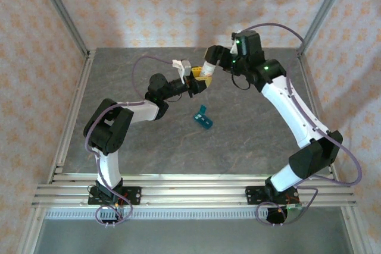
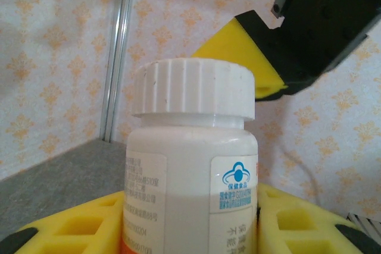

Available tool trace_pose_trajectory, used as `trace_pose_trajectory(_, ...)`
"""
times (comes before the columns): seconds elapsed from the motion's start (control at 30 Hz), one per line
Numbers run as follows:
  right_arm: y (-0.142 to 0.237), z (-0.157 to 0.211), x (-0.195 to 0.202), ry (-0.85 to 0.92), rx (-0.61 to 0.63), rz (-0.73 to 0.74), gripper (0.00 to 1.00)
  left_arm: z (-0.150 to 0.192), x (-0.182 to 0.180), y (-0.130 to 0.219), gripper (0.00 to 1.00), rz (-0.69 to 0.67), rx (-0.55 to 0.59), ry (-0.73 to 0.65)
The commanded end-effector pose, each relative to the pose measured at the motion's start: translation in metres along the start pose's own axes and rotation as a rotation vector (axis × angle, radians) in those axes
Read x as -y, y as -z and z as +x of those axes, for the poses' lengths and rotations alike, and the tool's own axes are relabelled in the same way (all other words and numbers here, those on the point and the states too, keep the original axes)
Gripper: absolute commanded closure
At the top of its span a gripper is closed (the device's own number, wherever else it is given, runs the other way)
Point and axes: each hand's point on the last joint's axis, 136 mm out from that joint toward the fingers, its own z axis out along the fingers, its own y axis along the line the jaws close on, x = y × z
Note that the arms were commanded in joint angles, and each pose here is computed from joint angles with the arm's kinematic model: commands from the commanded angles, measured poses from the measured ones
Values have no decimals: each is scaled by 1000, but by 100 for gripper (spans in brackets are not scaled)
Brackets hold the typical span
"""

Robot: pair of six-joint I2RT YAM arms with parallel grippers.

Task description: Sort the pills into containers

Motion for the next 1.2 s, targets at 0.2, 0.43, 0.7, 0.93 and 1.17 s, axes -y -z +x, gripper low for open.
trace_pose_trajectory(0.2, 9, 4, -29, 166, -95, -150, 18, -41, 13, -3, 100, 24, 96, -91)
trace_pose_trajectory(0.43, -11, 16, -23, 142, -146, -158, 22, -43, 14, -2, 100, 22, 101, -97)
trace_pose_trajectory(0.7, -24, 30, -17, 128, -193, -158, 34, -44, 16, -2, 100, 25, 102, -97)
trace_pose_trajectory(0.93, -29, 37, -13, 122, -212, -148, 42, -44, 17, -2, 100, 24, 101, -102)
trace_pose_trajectory(1.17, -32, 39, -9, 111, -218, -137, 54, -45, 17, -2, 100, 24, 104, -105)
